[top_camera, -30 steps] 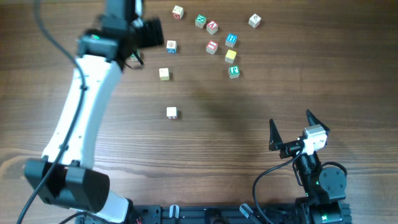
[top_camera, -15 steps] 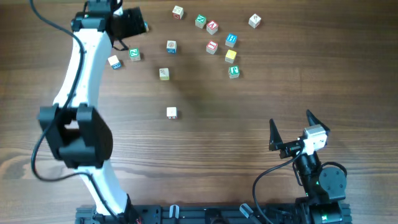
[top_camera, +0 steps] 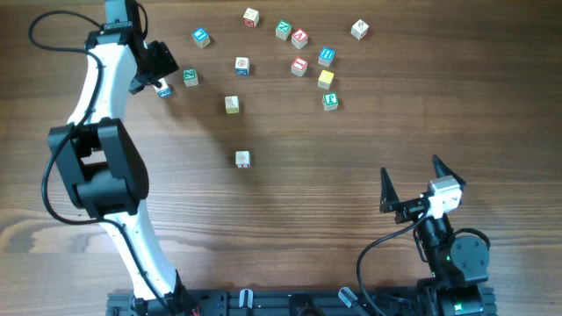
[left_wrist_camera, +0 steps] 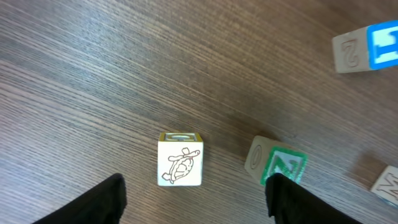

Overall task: Form a horizontal line
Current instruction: 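Move the left gripper up-left to the yellow-lettered block and grasp it, then carry the yellow-lettered block beside the placed green-lettered block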

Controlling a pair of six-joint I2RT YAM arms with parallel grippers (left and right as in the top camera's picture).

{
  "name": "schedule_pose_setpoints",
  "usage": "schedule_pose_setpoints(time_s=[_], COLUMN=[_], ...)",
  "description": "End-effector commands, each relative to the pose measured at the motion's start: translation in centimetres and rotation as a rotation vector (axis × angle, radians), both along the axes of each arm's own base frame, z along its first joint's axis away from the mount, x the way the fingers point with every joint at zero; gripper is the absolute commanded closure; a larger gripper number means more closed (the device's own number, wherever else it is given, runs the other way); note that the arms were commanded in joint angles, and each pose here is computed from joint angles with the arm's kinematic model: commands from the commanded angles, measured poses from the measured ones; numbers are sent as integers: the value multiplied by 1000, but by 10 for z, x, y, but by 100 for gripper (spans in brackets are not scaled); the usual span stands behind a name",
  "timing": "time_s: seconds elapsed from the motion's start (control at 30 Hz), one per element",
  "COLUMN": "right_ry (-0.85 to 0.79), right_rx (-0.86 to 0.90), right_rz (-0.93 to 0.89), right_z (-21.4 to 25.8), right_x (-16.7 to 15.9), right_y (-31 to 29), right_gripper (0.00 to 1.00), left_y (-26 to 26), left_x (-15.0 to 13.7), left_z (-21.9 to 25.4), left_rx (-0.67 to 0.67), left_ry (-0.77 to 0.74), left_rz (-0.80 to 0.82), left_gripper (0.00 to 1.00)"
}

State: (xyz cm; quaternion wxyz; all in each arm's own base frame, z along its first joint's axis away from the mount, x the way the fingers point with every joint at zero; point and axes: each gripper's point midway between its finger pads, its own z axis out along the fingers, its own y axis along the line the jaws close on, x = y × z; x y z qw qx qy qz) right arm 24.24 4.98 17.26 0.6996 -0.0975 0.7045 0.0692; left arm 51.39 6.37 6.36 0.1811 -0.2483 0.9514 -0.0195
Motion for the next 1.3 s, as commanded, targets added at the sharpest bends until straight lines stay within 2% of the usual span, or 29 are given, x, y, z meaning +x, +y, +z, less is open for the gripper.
schedule_pose_setpoints(time_s=[0.0,0.13,0.23,0.33,0.4,0.57,0.77,0.9,1.07,1.1,1.27], right_ry=[-13,-13,-13,-13,-13,-13,-13,-12,-12,-13,-13], right_rx=[-10,-10,-9,-10,-10,-10,-10,-9,-9,-10,-10], right_rz=[9,9,9,9,9,9,9,9,9,9,9], right_z=[2,2,2,2,2,2,2,2,2,2,2], right_x=[-1,-1,-1,-1,-1,-1,-1,-1,-1,-1,-1], right_y=[1,1,1,1,1,1,1,1,1,1,1], right_gripper=[0,0,0,0,0,0,0,0,0,0,0], left_y=[2,6,8,11,12,12,12,12,13,13,13], left_x=[-5,-8,-10,-9,-5,-2,-2,-1,1,2,4], left_z=[-24,-41,-48,-55,-59,-59,-59,-59,-58,-57,-49], left_rx=[0,22,30,48,53,53,53,54,55,56,60], left_ry=[53,88,106,112,99,89,87,84,75,70,56], left_rz=[14,22,25,30,32,32,32,32,32,31,23], left_gripper=[30,33,39,50,50,60,58,64,63,60,63])
